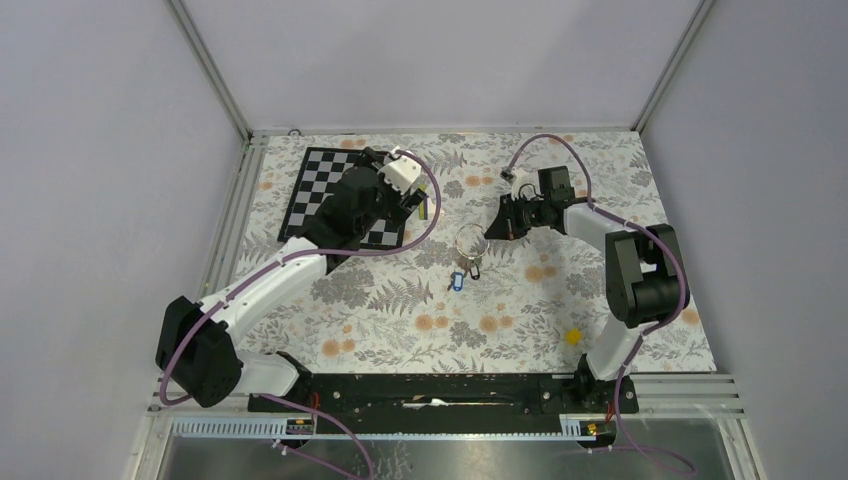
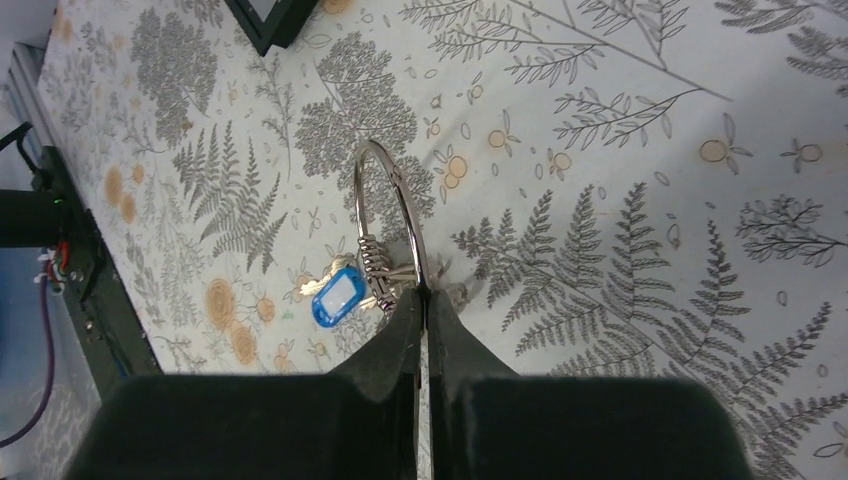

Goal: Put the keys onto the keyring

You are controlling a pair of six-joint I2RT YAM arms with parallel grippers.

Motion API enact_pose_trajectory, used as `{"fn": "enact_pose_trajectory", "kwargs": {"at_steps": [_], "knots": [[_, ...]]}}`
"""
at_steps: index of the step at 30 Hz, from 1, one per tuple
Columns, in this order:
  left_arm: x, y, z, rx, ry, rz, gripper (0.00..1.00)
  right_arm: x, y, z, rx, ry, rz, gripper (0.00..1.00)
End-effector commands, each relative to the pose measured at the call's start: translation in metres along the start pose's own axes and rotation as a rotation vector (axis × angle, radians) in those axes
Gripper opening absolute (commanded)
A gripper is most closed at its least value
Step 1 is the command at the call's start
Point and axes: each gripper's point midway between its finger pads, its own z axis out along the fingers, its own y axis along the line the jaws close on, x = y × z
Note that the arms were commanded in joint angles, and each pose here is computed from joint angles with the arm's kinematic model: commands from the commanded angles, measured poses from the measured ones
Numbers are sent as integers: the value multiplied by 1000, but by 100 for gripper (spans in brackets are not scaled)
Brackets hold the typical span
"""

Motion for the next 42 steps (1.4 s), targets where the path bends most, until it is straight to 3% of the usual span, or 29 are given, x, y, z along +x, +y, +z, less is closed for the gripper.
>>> {"fn": "enact_pose_trajectory", "kwargs": {"at_steps": [1,6,10,17,32,42], "knots": [[-6,2,6,-10,-35,1,99,-15,31,-15,-87,-37,0,0],[-9,6,8,-29,-40,3,99,-11,56,-28,-90,-46,-53,0],[-15,10,9,-45,-56,-1,99,7,95,-32,-119,-15,-192,0],[-21,23,9,-90,-65,8,99,42,157,-43,-278,1,-374,0],[-12,20,5,-81,-42,9,99,54,110,-15,-112,56,-311,0],[-7,15,2,-58,-40,18,99,36,87,-8,-82,43,-239,0]]}}
